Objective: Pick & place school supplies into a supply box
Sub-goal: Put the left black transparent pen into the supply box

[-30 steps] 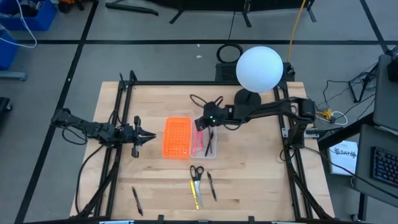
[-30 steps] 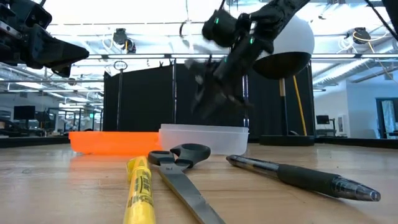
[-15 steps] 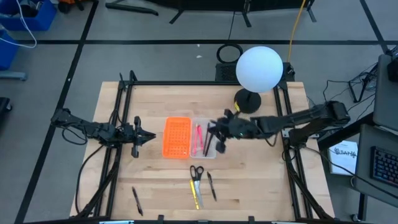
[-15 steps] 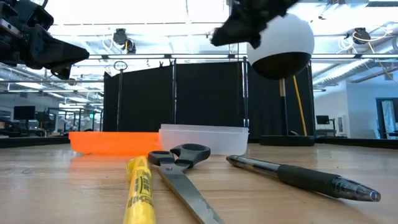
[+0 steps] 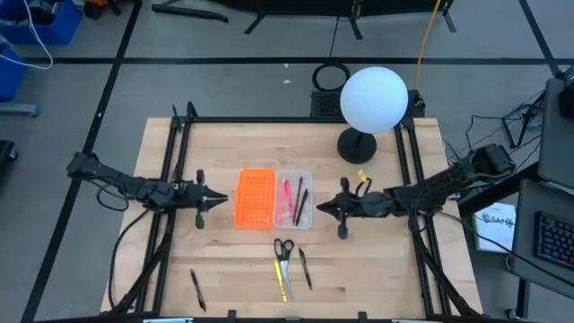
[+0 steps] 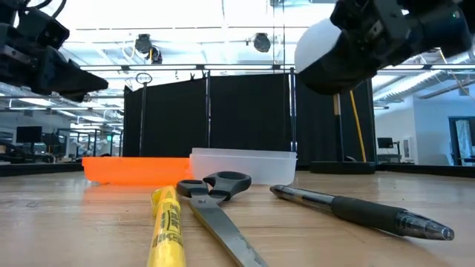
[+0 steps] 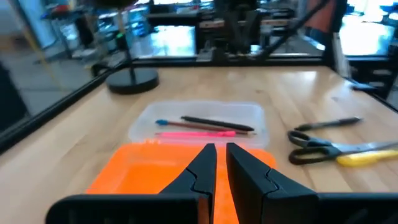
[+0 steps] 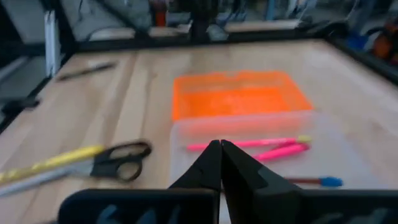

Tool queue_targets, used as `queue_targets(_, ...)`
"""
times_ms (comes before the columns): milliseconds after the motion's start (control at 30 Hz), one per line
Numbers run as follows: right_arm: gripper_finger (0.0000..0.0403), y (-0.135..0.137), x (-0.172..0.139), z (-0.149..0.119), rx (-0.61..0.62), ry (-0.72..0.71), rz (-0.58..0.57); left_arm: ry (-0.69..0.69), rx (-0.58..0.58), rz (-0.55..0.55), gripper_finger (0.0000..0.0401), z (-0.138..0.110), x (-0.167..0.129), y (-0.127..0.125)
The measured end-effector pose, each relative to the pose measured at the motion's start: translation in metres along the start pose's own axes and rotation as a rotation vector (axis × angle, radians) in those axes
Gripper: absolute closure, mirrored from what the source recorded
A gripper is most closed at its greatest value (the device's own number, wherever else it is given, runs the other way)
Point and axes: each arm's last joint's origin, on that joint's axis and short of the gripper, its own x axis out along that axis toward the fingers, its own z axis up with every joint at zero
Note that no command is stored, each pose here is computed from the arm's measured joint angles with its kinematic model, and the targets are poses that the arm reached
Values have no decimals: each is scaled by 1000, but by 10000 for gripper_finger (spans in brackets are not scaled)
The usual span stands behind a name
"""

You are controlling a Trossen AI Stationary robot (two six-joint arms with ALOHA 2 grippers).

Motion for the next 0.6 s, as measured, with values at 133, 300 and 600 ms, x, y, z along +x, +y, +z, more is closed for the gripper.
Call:
queue_targets(133, 401, -4, -6, -14, -60, -26, 4, 19, -168, 108, 354, -3, 2, 2)
queue_targets(300, 401, -10, -10, -27, -98, -13, -8, 44, -348, 146, 355, -7, 5, 2)
queue_targets(600, 402, -15, -15, -43, -197, 40, -8, 182, -545, 149, 395, -14, 11, -5)
